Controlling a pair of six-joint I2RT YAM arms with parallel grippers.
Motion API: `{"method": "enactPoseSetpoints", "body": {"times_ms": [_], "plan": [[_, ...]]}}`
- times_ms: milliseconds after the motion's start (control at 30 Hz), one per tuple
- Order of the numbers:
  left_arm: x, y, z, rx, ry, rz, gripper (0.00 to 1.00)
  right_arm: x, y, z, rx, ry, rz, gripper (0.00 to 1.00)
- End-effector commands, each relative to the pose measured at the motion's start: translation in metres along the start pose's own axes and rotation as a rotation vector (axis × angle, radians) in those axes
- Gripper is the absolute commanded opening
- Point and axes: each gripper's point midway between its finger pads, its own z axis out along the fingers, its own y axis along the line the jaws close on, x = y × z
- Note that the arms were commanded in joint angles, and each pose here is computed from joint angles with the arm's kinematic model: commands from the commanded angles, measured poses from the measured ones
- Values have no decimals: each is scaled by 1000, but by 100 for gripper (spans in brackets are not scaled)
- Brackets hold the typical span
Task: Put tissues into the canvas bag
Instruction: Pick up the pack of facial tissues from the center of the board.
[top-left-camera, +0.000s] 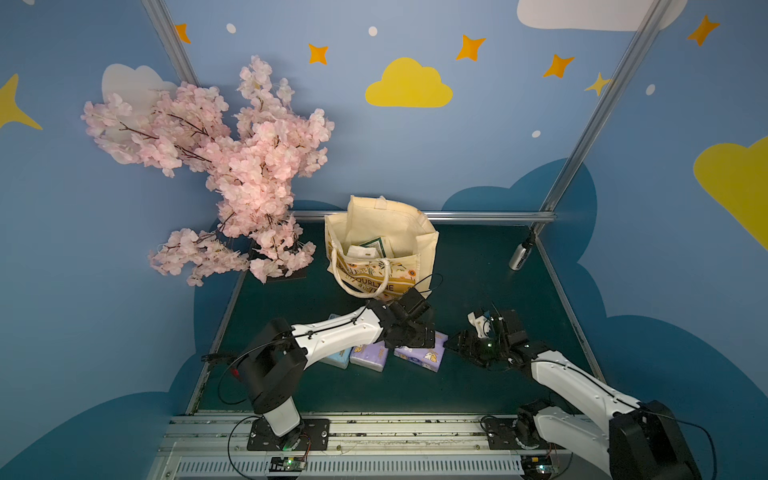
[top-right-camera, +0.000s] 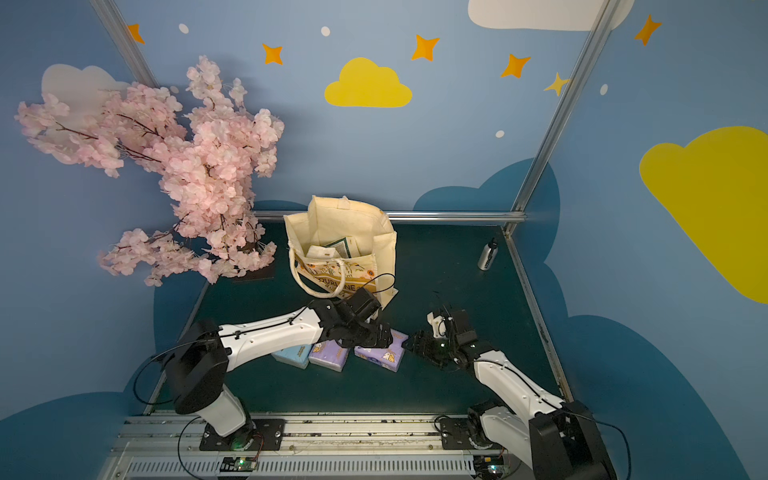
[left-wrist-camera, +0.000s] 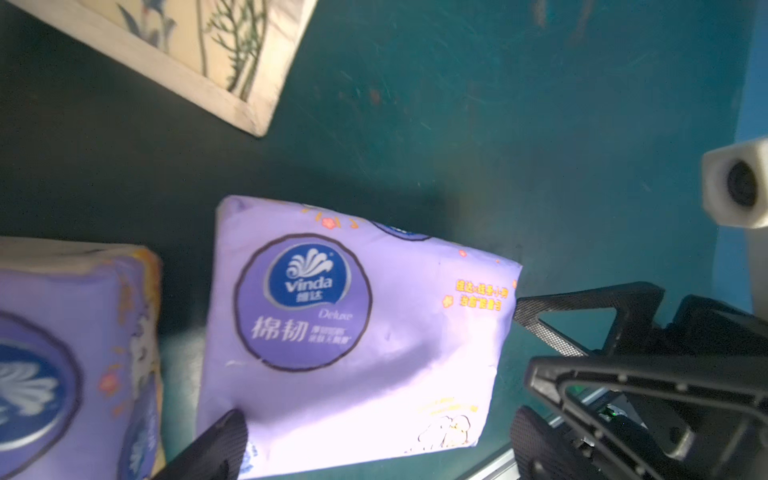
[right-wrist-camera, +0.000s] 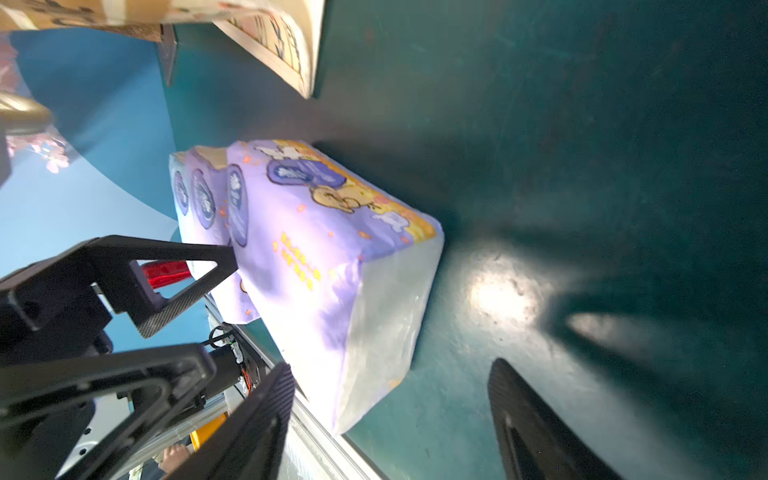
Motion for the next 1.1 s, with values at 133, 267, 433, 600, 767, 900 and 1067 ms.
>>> {"method": "enactPoseSetpoints", "body": {"times_ms": [133,267,433,600,767,900,1067], "plan": [[-3,20,-33,-55,-40,9,100,5,-1,-3,-5,2,18,74],[6,35,-15,-70,3,-21,100,5,-2,-2,1,9,24,74],[10,35,5,-67,54,-16,100,7,4,5,-31,47,16,74],[12,29,20,-50,84,-6,100,7,14,12,-41,83,-7,71],[8,5,24,16,107,14,99,0,15,12,-36,56,9,69],[2,-10,26,59,107,9,99,-3,14,13,-27,59,16,61],[-6,-29,30,113,98,3,99,-17,11,12,-41,33,37,55]]}}
